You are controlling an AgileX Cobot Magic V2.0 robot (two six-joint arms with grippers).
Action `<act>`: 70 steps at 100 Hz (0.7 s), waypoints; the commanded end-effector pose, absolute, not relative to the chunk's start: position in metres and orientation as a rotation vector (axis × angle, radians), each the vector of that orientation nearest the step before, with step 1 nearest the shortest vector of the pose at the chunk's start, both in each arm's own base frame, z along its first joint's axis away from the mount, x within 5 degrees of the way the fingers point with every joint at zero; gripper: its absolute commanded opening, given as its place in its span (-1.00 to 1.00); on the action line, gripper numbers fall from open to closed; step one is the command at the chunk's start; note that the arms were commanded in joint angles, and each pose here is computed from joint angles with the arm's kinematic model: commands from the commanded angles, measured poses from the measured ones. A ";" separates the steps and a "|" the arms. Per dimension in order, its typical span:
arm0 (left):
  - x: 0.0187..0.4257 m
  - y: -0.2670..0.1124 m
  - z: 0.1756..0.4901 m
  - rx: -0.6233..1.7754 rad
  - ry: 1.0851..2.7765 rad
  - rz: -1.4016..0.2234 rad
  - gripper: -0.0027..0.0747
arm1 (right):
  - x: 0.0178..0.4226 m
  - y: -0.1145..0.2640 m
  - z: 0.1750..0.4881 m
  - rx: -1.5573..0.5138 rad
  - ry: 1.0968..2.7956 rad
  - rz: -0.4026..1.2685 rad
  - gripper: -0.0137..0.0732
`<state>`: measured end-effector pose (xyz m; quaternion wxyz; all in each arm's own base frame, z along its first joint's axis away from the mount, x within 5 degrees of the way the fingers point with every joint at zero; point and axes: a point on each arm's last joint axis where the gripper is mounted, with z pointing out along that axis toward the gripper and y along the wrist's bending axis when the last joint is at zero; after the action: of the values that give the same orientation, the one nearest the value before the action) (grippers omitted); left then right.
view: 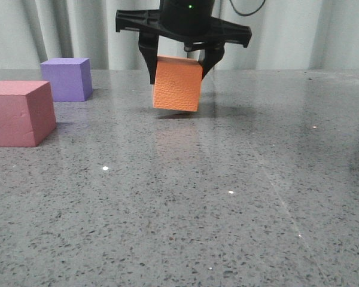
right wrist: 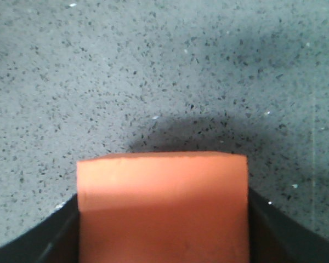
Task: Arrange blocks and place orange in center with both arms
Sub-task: 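Carry the orange cube with the right gripper to the table center and lower it, then open the right gripper and lift it away from the orange cube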
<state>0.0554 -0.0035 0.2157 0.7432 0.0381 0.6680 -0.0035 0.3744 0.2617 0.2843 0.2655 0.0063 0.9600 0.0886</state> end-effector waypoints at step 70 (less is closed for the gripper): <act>0.054 -0.005 0.206 0.087 1.411 -0.028 -0.98 | 0.370 0.262 0.336 -0.024 2.459 0.303 0.75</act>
<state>0.0554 -0.0035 0.2157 0.7432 0.0381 0.6680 -0.0035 0.3748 0.2683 0.2868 0.2648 0.0009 0.9605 0.0859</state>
